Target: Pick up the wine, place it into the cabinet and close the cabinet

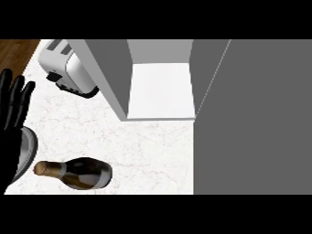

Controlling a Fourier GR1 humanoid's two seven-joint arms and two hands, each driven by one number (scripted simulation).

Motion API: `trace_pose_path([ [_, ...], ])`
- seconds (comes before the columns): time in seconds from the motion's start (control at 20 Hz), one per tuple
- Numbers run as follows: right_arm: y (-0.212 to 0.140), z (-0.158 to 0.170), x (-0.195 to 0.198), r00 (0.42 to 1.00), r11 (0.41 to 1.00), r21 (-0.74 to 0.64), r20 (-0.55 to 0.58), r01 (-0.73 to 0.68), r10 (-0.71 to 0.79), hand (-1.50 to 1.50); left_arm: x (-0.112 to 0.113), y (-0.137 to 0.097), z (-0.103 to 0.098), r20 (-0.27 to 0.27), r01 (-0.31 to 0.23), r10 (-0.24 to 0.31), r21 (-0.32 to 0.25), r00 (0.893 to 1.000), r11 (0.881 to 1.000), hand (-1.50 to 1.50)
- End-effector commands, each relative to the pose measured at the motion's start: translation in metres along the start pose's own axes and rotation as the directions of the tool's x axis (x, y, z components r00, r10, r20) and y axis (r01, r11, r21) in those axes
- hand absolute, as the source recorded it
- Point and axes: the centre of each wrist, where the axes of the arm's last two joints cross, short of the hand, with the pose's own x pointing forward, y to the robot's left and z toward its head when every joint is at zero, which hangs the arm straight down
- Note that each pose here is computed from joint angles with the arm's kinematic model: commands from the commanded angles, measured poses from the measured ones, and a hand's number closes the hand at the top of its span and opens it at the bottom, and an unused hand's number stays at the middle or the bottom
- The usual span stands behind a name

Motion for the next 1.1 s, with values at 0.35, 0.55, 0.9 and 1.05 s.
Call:
trace_pose_path([
  [0.35, 0.009, 0.029, 0.019, 0.984, 0.983, 0.100, -0.105, 0.155, -0.144, -1.50, 0.016, -0.010, 0.040, -0.112, -0.252, 0.288, 0.263, 0.951, 0.931, -1.50],
  [0.55, 0.005, 0.028, 0.053, 0.985, 0.982, 0.125, -0.119, 0.142, -0.127, -1.50, 0.065, -0.003, 0.062, -0.136, -0.254, 0.296, 0.263, 0.945, 0.931, -1.50],
  [0.9, 0.028, 0.046, 0.094, 0.981, 0.975, 0.142, -0.111, 0.172, -0.157, -1.50, 0.092, -0.021, 0.058, -0.117, -0.243, 0.290, 0.308, 0.950, 0.920, -1.50],
  [1.05, 0.029, 0.045, 0.104, 0.979, 0.973, 0.143, -0.117, 0.184, -0.168, -1.50, 0.103, -0.017, 0.061, -0.122, -0.247, 0.296, 0.309, 0.947, 0.918, -1.50],
])
